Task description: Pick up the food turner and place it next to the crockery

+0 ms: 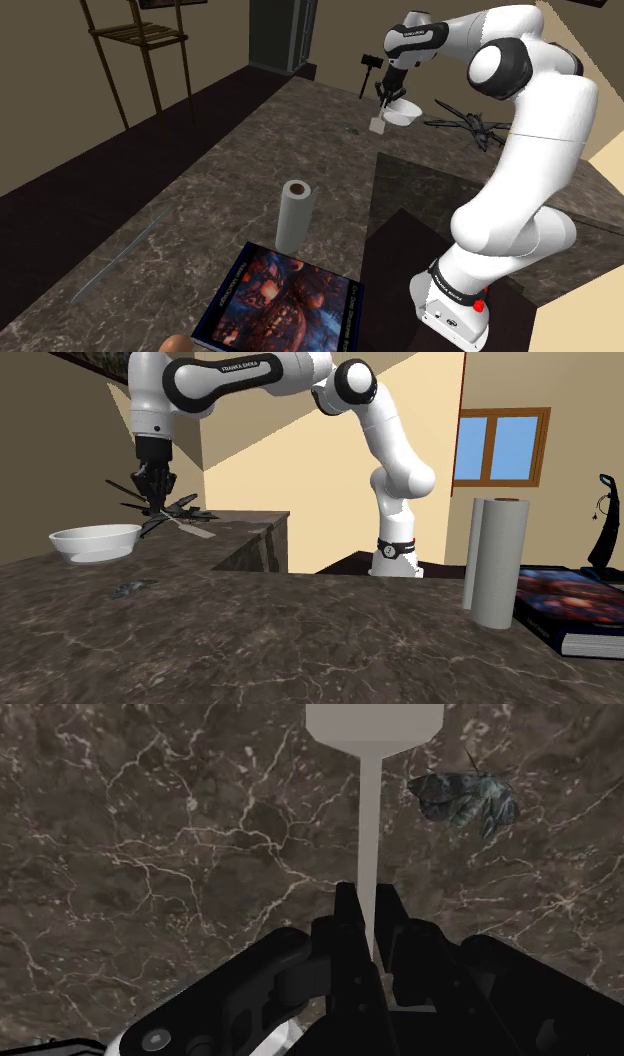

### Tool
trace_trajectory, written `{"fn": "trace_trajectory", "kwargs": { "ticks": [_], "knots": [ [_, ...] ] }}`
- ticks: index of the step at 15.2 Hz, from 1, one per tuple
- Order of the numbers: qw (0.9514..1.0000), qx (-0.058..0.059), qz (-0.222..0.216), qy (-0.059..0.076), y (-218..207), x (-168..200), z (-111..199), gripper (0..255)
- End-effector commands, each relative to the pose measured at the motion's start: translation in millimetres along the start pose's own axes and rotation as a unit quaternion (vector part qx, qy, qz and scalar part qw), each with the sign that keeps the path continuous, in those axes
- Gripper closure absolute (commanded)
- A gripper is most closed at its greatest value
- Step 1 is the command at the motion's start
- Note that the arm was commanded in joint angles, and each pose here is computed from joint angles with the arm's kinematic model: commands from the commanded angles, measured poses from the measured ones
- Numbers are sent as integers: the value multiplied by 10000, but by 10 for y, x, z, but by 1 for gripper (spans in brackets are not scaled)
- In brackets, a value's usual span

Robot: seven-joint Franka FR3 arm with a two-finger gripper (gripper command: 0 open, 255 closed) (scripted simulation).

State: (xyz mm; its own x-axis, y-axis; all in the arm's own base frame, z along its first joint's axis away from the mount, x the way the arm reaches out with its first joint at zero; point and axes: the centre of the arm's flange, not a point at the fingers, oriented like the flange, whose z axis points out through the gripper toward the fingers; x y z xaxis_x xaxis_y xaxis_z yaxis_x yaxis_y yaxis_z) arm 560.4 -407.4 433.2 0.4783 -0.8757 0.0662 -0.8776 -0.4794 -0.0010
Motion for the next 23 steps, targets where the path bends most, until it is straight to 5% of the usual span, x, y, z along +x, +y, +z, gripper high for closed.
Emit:
{"fn": "trace_trajectory", "kwargs": {
  "ticks": [1, 3, 23],
  "knots": [
    [10000, -2, -3, 0, -9, 263, 35, 255],
    [10000, -2, -3, 0, 5, 617, 58, 255],
    [10000, -2, -3, 0, 5, 548, 1112, 255]
  ]
}}
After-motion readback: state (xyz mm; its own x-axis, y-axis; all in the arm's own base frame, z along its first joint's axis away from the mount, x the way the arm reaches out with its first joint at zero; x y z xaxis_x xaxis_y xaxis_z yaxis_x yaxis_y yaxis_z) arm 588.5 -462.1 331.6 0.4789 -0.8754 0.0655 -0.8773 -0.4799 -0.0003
